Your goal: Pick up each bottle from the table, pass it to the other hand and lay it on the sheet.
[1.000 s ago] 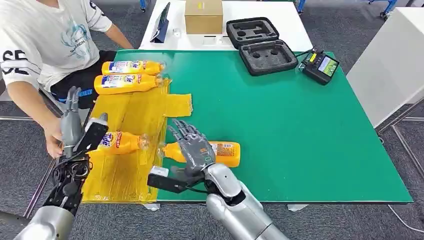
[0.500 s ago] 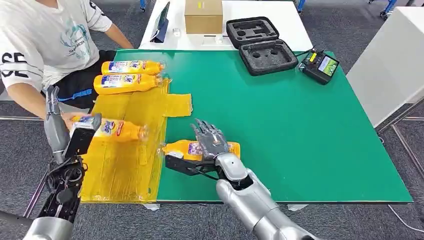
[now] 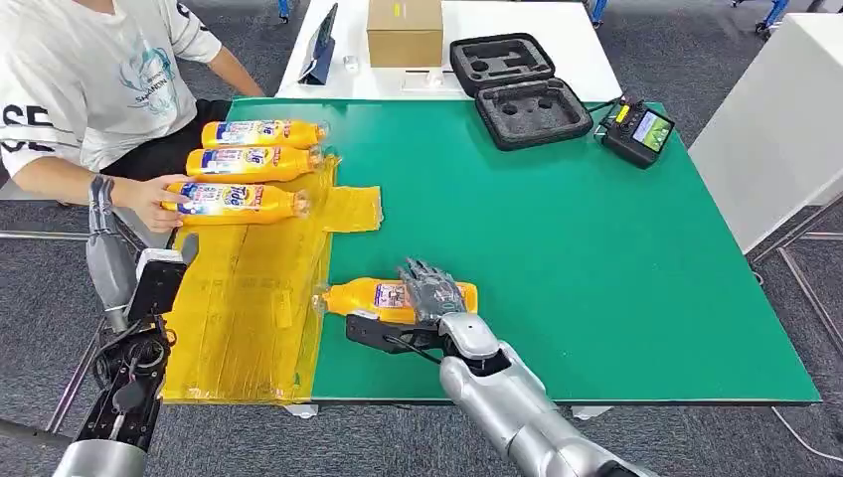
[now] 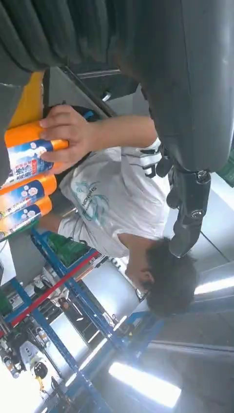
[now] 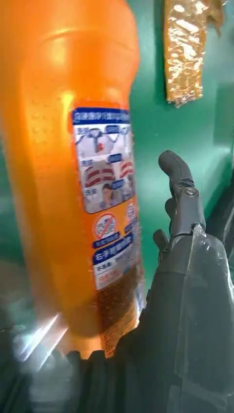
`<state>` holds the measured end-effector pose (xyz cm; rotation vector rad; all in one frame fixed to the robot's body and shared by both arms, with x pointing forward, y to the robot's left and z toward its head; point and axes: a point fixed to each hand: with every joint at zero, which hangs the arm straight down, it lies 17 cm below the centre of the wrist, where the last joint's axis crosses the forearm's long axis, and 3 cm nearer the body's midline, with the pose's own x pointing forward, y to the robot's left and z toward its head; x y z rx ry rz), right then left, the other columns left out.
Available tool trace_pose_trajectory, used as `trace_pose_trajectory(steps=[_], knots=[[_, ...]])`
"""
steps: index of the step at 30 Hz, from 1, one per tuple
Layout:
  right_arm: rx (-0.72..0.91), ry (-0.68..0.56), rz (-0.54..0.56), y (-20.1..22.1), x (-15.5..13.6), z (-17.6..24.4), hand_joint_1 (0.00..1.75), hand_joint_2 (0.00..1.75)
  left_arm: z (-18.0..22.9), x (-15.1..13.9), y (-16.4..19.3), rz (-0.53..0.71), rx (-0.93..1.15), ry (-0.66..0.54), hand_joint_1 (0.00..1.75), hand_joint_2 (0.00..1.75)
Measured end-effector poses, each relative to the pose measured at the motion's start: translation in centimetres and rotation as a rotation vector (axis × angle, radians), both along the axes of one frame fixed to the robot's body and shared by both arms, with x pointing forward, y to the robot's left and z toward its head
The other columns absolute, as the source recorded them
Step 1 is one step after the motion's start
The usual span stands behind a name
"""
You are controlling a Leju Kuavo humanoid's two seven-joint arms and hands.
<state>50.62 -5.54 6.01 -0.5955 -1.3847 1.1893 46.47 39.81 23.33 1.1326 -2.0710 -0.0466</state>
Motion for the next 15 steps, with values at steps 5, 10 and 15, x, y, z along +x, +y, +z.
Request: trace_pose_trajectory(steps=[5, 10, 15], knots=[[0.002, 0.058, 0.001, -0.2, -0.2, -1.4, 0.0, 1.75, 0.0, -0.1, 0.3, 0.006, -0.024, -0.007, 0.0, 1.75], [0.004, 0.079, 0.004, -0.6, 0.0, -1.9, 0.0, 1.75, -0.1, -0.2, 0.5, 0.009, -0.035, -0.011, 0.0, 1.75], [0.001, 0.097, 0.012, -0.8, 0.2, -2.3, 1.75, 1.75, -0.4, -0.3, 0.6, 0.009, -0.042, -0.005, 0.0, 1.75]])
